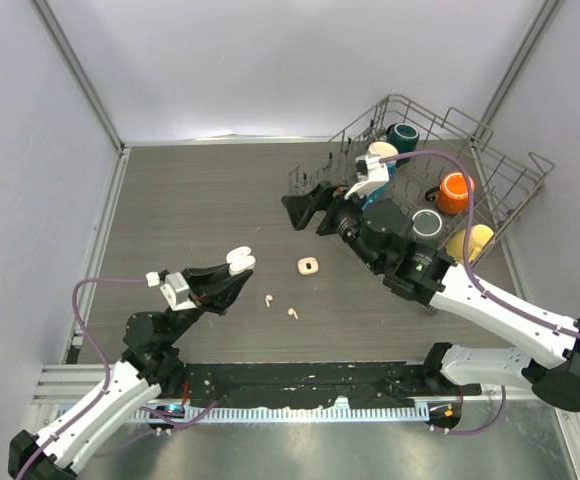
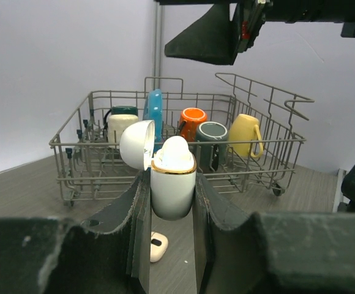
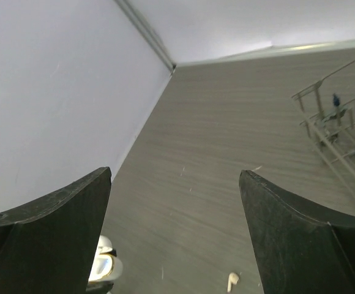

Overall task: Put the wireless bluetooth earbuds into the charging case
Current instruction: Place the earbud in the charging case, then close the charging case.

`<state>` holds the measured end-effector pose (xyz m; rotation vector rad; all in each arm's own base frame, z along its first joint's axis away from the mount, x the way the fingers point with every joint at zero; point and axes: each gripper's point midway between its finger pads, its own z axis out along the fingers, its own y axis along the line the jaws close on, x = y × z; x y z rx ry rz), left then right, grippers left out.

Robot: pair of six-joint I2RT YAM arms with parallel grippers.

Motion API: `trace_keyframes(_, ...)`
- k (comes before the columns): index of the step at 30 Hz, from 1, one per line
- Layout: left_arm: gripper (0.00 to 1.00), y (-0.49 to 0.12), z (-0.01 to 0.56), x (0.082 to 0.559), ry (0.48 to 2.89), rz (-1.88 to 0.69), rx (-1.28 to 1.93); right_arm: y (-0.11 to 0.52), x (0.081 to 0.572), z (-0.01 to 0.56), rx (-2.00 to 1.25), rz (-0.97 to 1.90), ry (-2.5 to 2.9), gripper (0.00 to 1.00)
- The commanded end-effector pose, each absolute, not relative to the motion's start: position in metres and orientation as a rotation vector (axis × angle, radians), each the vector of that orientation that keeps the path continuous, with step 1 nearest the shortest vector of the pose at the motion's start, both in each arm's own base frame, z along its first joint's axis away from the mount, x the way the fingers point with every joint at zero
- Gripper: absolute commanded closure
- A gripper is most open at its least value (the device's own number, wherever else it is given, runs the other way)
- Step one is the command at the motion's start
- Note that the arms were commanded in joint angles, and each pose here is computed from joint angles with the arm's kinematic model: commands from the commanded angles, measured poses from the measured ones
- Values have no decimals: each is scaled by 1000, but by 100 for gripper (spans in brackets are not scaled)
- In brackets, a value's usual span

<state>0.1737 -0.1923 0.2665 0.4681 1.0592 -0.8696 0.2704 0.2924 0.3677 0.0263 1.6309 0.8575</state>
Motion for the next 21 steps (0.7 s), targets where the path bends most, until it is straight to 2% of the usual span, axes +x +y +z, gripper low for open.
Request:
trace_keyframes(1,100,-195,293,159,989,-913,513,312,252,365,-79,964,1726,9)
trace_keyframes(4,100,-200,291,152,1008,-944,552,301,259,370,40,967,1696,9)
trace_keyframes(8,100,-201,286,148,1022,-958,575,308,246,367,-76,1058,1635,9)
trace_keyframes(11,100,-200,281,148,1019,-958,571,308,250,361,-75,1020,1695,9)
trace_keyframes(21,100,-216,287,148,1042,-1003,643,360,230,344,-402,1132,1789,9)
